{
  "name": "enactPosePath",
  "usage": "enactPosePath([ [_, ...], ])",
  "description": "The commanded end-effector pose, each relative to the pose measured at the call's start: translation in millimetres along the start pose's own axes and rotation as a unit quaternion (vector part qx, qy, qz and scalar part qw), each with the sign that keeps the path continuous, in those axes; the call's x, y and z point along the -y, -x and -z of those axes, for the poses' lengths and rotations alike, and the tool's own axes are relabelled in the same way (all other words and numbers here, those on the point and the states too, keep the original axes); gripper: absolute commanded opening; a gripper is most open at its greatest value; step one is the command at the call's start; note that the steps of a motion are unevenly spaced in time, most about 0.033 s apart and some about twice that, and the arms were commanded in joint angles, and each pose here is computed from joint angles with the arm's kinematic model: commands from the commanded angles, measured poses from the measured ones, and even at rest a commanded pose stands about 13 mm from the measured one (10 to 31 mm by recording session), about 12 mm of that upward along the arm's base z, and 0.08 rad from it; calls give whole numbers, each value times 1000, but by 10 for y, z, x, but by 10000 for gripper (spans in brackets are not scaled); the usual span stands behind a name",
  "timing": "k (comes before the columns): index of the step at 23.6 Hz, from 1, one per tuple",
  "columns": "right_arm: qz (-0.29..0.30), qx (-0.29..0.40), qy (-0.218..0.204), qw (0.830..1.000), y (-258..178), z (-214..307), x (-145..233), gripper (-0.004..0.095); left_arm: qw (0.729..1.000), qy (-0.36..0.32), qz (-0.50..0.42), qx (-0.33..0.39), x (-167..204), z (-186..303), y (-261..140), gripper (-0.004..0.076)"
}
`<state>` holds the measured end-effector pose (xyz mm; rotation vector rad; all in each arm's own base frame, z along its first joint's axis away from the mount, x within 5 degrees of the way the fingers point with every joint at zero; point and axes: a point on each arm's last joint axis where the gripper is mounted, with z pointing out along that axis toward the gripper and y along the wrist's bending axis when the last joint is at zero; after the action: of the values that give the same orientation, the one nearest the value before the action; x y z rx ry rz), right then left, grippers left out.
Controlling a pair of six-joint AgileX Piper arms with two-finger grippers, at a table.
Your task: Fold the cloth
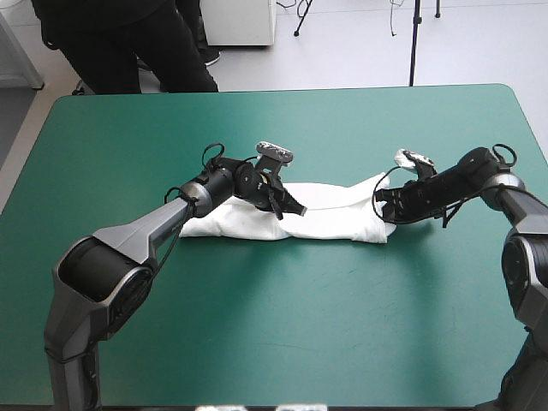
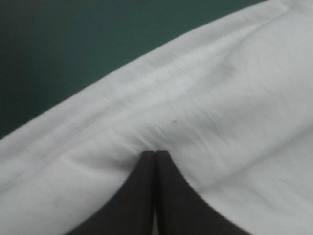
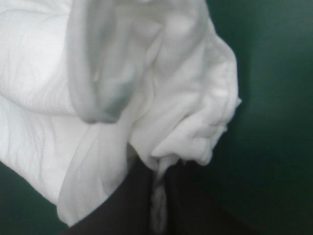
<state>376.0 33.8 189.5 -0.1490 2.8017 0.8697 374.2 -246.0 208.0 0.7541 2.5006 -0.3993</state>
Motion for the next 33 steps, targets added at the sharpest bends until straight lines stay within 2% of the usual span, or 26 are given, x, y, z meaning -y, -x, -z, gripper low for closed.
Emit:
enactPosePath([
  [1,30,8,28,999,61,178,-220,-17,1000,-13,2,-4,68,155,42,-7],
  [10,83,78,49,992,287,858,-730,-17,1000,-20,4,-16,79,158,21,-7],
  [14,99,95,77,988,338,1090,-954,-17,1000,-27,6,-10,98,185,35,-7],
  [16,113,110,91,983,356,1163,-1089,-17,999,-32,5,-8,106,185,39,-7],
  [22,129,110,92,981,360,1159,-1196,-17,1000,-28,0,2,104,221,61,-7],
  [24,129,110,91,981,359,1159,-1194,-16,1000,-23,-2,16,47,473,137,-7],
  [26,131,111,99,980,362,1155,-1235,-15,1000,-5,-16,24,-44,923,213,-7],
  [28,144,112,112,977,364,1145,-1371,-15,999,17,1,47,-160,1429,234,-7],
  [29,152,113,118,975,370,1124,-1505,-15,997,24,12,77,-182,1837,208,-7],
  [33,167,128,125,970,376,1035,-1822,-15,991,40,12,126,-147,2501,86,-7],
])
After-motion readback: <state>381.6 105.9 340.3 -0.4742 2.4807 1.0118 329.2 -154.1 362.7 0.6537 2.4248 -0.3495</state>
